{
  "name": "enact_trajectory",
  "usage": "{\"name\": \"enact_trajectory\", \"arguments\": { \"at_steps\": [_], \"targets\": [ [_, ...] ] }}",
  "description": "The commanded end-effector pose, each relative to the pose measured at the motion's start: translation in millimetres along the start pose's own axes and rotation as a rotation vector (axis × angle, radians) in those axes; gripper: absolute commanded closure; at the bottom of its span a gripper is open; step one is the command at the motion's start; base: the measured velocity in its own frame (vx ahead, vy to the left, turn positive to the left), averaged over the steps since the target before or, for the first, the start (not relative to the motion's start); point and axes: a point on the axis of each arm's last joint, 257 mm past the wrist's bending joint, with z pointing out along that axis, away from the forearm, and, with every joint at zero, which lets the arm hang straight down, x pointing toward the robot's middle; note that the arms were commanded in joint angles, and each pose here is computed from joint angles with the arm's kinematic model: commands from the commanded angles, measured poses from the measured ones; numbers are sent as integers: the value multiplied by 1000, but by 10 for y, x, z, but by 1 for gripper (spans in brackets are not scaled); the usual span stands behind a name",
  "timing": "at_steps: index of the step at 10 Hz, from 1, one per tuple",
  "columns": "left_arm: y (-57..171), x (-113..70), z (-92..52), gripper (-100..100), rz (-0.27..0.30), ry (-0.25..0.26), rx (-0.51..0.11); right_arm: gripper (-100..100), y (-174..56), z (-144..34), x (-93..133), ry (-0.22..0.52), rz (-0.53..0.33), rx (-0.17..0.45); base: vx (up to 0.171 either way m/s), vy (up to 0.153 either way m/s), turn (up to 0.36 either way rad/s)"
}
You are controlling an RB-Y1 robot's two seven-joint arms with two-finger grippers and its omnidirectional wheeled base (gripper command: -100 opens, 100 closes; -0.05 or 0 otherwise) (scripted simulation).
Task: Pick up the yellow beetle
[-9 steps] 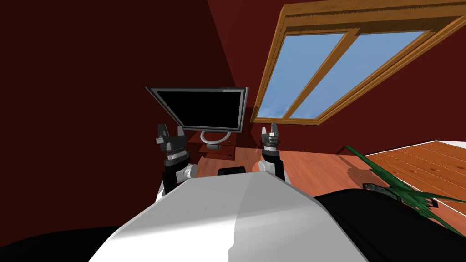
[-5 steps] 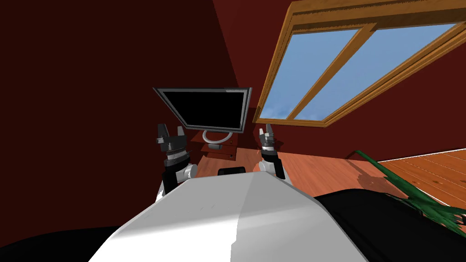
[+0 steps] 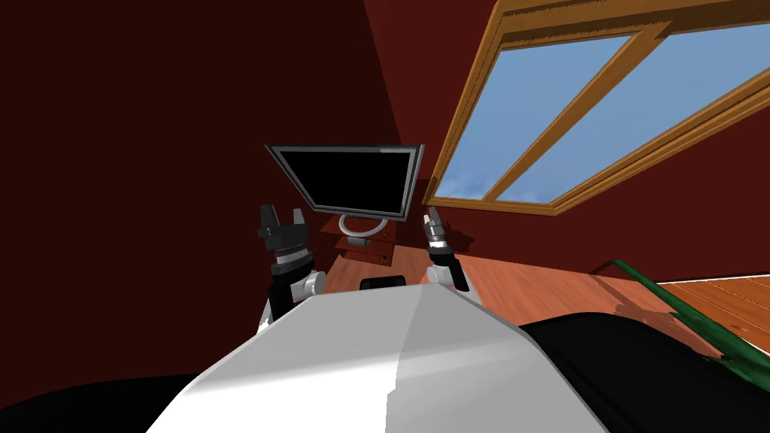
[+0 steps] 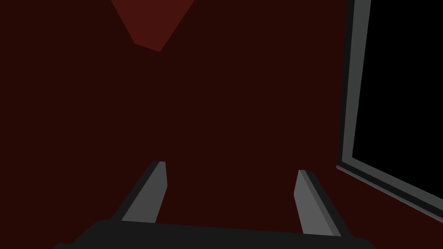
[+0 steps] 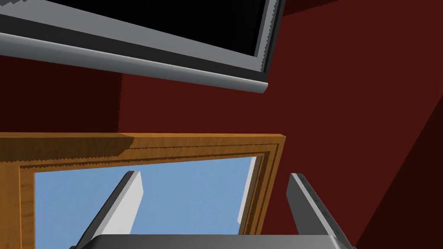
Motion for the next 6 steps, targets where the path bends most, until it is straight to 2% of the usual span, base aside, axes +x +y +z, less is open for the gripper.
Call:
{"name": "enact_trajectory", "arguments": {
  "at_steps": [1,4,5,6],
  "targets": [
    [0,0,0,0,0,0,0,-100,-130,0,70,32,-48,36,20,11,93],
    [0,0,0,0,0,0,0,-100,-233,-3,142,61,-97,66,17,12,75],
    [0,0,0,0,0,0,0,-100,-339,-11,218,93,-133,96,17,12,128],
    [0,0,0,0,0,0,0,-100,-339,-11,218,93,-143,96,16,7,56]
  ]
}}
